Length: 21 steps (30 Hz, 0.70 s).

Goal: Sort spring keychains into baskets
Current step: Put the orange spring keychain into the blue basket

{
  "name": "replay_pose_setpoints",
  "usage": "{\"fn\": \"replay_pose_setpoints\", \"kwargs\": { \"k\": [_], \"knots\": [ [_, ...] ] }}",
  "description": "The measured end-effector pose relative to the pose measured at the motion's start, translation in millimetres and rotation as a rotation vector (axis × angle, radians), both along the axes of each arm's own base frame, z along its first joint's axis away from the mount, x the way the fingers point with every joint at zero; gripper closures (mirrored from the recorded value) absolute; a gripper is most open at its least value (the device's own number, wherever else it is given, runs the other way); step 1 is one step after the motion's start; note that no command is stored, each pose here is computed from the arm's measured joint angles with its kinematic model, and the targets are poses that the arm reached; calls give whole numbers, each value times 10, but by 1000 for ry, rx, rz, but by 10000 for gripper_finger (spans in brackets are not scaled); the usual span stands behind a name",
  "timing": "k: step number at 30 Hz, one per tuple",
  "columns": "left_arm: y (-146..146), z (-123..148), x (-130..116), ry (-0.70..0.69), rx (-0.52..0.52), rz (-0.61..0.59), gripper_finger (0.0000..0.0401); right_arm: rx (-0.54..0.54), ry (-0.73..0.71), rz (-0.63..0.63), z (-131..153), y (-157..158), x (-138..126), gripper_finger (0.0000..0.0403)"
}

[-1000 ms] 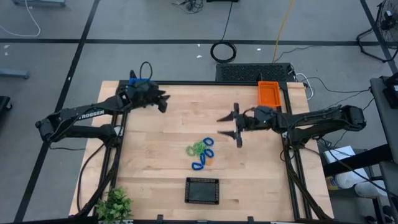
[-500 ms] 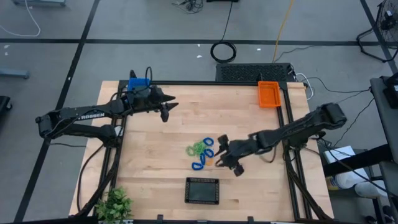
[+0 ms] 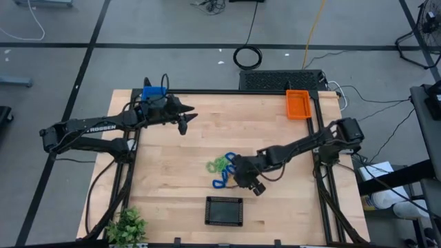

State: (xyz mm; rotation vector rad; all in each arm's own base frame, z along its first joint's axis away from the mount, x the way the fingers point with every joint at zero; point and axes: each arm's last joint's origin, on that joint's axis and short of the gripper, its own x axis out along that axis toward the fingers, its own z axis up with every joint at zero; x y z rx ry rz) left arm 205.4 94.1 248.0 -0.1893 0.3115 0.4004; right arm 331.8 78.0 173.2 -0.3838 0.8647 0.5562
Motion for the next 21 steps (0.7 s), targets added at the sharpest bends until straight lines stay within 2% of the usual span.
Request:
{"fn": "replay_pose_setpoints", "kwargs": {
  "k": [3,5,7,11,12,21],
  "knots": [
    [0,-3,-1,3,-1,1,239,73,-12,32,-51,-82,72,214],
    [0,-3,-1,3,-1,1,242,117,18,59,-109,-137,81,234],
    [-1,-4,-1,4,-1,0,242,150,21,71,-123,-192,94,269],
    [0,-4,-1,5,0,0,237,144,-3,55,-106,-283,121,372],
    [0,-4,-1,5,0,0,235,139,-6,59,-108,-299,122,387],
    [0,-4,-1,5,0,0,232,62,-71,76,-157,-357,189,402]
  ]
}}
